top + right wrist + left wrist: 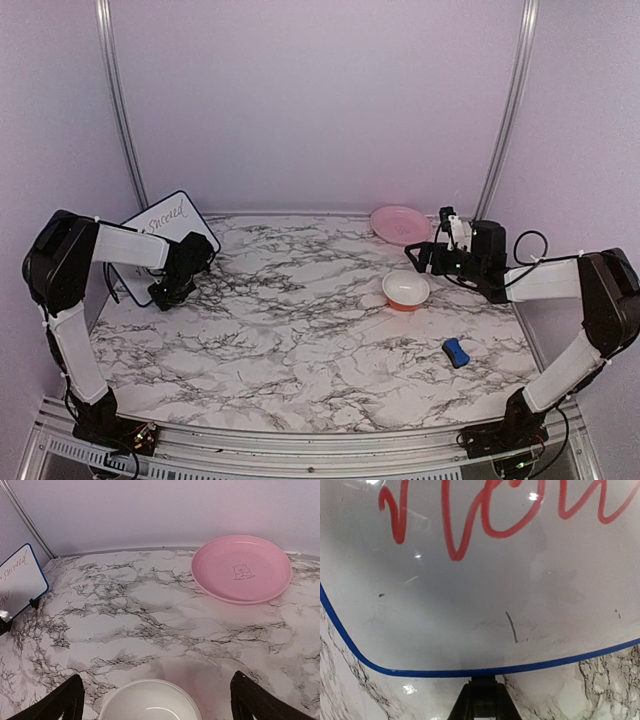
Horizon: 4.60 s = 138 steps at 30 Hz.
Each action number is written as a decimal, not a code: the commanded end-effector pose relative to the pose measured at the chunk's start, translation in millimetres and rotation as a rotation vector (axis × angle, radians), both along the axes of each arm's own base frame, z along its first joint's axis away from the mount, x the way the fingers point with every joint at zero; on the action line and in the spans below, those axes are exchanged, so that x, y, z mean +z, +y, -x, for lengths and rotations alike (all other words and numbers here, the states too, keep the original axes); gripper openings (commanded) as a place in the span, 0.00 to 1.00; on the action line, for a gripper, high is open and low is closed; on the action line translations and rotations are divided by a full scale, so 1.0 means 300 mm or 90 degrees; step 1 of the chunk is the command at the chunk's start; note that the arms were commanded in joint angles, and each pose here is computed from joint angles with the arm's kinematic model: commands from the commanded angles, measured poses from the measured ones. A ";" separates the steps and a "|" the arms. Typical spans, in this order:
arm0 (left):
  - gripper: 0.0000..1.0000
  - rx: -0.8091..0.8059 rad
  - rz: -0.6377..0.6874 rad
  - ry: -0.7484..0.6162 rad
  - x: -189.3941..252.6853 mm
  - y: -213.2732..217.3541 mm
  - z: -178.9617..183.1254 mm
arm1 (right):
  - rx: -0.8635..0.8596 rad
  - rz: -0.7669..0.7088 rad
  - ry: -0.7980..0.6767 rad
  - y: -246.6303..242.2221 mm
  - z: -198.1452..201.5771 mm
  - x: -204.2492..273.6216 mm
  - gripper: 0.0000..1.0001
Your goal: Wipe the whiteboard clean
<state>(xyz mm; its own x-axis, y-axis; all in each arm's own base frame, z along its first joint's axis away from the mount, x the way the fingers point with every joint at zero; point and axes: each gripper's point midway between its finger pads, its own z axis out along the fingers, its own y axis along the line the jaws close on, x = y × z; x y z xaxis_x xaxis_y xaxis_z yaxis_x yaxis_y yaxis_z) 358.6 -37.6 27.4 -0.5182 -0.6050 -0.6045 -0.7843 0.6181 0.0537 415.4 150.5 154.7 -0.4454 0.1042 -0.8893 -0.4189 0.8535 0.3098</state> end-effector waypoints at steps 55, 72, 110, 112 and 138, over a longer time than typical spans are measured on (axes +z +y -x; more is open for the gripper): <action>0.85 -0.427 0.127 -0.175 0.433 -0.919 0.183 | 0.178 0.144 -0.010 0.567 0.162 -0.118 0.87; 0.99 -0.410 0.152 -0.367 0.800 -0.526 0.046 | 0.221 0.184 0.090 0.732 0.173 -0.311 0.58; 0.99 -0.558 0.147 -0.401 0.849 -0.376 -0.017 | 0.384 0.239 0.018 0.740 0.384 -0.339 0.00; 0.99 -0.564 0.152 -0.394 0.834 -0.384 -0.020 | 0.409 0.252 0.007 0.747 0.425 -0.352 0.00; 0.99 -0.661 0.191 -0.341 0.733 -0.476 -0.017 | 0.260 0.297 0.244 0.407 0.569 -0.283 0.68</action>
<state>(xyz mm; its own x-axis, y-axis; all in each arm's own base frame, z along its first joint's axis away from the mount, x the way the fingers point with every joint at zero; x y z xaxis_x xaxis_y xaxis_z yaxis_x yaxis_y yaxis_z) 361.1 -174.4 253.5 -0.5641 -0.2438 -0.7889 0.1658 0.9025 -0.3975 247.7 339.0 84.9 -0.4224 -0.5435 -0.7253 -0.8346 0.5454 0.0773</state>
